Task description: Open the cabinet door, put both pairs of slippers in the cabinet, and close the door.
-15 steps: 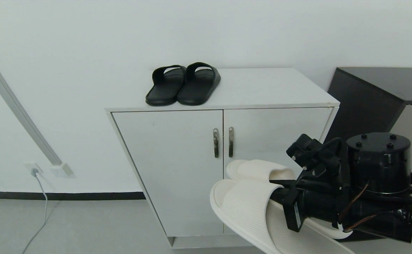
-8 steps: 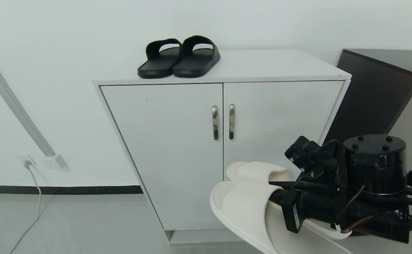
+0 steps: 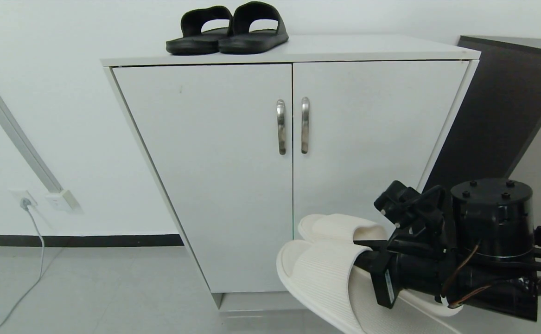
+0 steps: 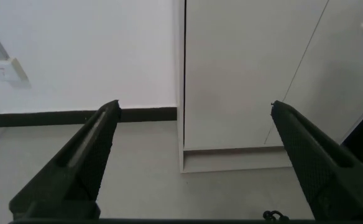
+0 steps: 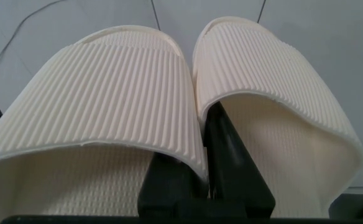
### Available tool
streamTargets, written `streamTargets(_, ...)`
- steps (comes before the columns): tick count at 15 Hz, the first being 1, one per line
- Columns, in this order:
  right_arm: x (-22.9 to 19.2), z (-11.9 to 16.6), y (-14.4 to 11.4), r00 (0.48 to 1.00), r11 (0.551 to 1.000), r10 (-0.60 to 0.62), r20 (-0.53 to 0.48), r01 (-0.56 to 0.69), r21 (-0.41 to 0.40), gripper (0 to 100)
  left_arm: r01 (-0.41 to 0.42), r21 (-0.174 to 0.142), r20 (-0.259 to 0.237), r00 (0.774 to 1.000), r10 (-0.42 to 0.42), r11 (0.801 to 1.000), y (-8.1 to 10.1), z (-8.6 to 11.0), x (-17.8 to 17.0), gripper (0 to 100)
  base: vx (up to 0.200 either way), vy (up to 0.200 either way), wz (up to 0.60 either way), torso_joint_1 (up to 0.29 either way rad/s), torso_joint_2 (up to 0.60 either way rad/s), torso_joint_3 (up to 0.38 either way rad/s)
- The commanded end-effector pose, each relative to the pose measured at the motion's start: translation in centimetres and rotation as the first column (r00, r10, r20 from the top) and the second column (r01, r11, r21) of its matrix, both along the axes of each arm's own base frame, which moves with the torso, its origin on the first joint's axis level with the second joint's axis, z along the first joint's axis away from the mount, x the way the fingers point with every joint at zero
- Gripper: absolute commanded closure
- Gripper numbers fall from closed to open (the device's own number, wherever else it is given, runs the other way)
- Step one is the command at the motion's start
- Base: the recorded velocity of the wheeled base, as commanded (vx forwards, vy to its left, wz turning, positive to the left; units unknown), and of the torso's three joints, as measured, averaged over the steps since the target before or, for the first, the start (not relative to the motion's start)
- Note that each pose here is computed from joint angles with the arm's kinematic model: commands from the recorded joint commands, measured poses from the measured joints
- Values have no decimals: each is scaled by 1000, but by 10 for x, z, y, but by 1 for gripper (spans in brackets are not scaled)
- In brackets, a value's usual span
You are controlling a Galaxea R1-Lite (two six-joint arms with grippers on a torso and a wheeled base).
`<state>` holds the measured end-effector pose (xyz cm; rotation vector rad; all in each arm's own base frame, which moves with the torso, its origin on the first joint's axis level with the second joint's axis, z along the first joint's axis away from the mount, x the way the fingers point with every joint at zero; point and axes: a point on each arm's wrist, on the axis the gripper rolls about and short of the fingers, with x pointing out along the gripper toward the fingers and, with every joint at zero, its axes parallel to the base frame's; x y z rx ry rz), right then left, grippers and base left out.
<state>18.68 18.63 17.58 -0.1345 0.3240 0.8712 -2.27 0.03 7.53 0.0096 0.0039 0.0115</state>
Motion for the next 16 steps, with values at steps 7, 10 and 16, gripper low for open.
streamTargets(7,-5,-7,-5,999,1000,14,34,-13,-18,100,-1,-14,-1,1000,1,1000,0,1,0,0,0,0,0,1,39,33)
streamTargets(10,-6,-8,-5,998,1000,19,66,-19,1,100,21,-102,127,992,-8,995,0,63,-14,0,0,0,0,0,0,0)
streamTargets(16,-5,-8,-4,998,1000,19,65,-19,5,100,329,-133,-127,930,-345,935,-8,89,44,0,0,0,0,0,0,0)
